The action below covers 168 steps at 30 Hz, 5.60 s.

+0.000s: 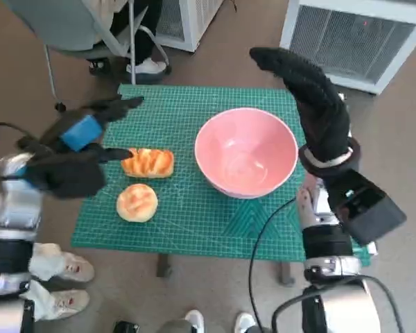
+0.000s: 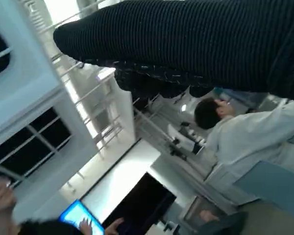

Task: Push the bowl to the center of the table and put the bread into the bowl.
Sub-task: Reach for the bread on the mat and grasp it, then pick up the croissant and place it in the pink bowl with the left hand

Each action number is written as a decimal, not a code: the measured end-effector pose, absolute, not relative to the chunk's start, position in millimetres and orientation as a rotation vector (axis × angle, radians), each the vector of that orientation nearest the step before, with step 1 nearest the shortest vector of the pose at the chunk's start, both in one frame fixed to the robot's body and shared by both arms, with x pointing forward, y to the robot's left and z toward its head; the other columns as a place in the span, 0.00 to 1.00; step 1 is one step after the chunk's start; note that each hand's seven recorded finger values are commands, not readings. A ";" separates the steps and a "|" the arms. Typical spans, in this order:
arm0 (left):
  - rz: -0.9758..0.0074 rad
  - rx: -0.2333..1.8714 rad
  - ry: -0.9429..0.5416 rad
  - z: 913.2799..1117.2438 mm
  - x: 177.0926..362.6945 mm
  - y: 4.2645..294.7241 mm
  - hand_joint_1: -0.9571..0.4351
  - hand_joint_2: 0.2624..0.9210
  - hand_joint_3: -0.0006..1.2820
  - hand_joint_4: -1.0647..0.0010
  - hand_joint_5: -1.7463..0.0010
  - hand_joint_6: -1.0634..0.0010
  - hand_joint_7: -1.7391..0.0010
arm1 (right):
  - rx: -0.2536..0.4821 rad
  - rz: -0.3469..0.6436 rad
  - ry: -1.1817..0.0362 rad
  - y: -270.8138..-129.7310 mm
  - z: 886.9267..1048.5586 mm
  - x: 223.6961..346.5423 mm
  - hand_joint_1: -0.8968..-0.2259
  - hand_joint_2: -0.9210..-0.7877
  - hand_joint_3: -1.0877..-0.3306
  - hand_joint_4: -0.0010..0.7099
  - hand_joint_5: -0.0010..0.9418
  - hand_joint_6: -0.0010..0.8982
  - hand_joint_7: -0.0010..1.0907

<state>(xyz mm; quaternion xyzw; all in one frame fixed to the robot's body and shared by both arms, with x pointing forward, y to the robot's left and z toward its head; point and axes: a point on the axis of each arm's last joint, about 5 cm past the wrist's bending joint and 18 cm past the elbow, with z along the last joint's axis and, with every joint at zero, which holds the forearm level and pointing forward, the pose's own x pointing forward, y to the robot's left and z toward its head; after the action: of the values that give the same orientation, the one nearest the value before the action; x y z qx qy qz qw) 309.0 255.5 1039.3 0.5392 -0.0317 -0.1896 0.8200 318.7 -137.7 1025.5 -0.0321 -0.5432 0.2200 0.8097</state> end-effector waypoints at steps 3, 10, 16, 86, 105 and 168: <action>-0.419 1.164 -0.013 1036.3 316.8 250.3 0.49 0.87 0.00 0.88 1.00 0.71 1.00 | -0.071 0.477 -1.164 -137.6 1024.6 317.4 0.46 0.00 0.40 0.46 0.06 0.00 0.75; -0.450 1.172 0.100 1028.8 331.7 237.1 0.59 0.86 0.00 0.88 1.00 0.71 1.00 | -0.070 0.482 -1.167 -137.6 1023.6 316.1 0.45 0.00 0.39 0.45 0.06 0.00 0.75; -0.468 1.175 0.172 1027.2 339.1 229.6 0.67 0.86 0.00 0.87 1.00 0.72 1.00 | -0.062 0.475 -1.164 -139.2 1022.0 315.7 0.45 0.00 0.39 0.45 0.06 0.00 0.74; -0.399 1.390 0.284 961.1 346.4 205.1 0.69 1.00 0.06 0.35 0.31 0.42 0.37 | -0.062 0.406 -1.127 -146.9 1014.7 310.6 0.44 0.00 0.39 0.42 0.11 0.00 0.71; -0.321 1.283 -0.026 1032.2 351.7 204.7 0.69 1.00 0.05 0.33 0.36 0.42 0.31 | -0.055 0.395 -1.121 -147.8 1013.6 309.7 0.45 0.00 0.40 0.41 0.12 0.00 0.71; -0.816 1.223 -0.237 1072.4 347.4 106.7 0.51 0.80 0.05 1.00 1.00 1.00 0.81 | -0.085 0.358 -1.122 -159.4 1010.5 307.2 0.42 0.00 0.41 0.40 0.14 0.00 0.67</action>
<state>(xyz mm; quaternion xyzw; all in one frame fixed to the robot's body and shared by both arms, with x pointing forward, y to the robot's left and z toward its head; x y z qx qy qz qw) 347.4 106.7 1072.4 0.5567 -0.1078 -0.3712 0.7353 307.2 -159.4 1010.5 -0.0399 -0.5290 0.1687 0.8307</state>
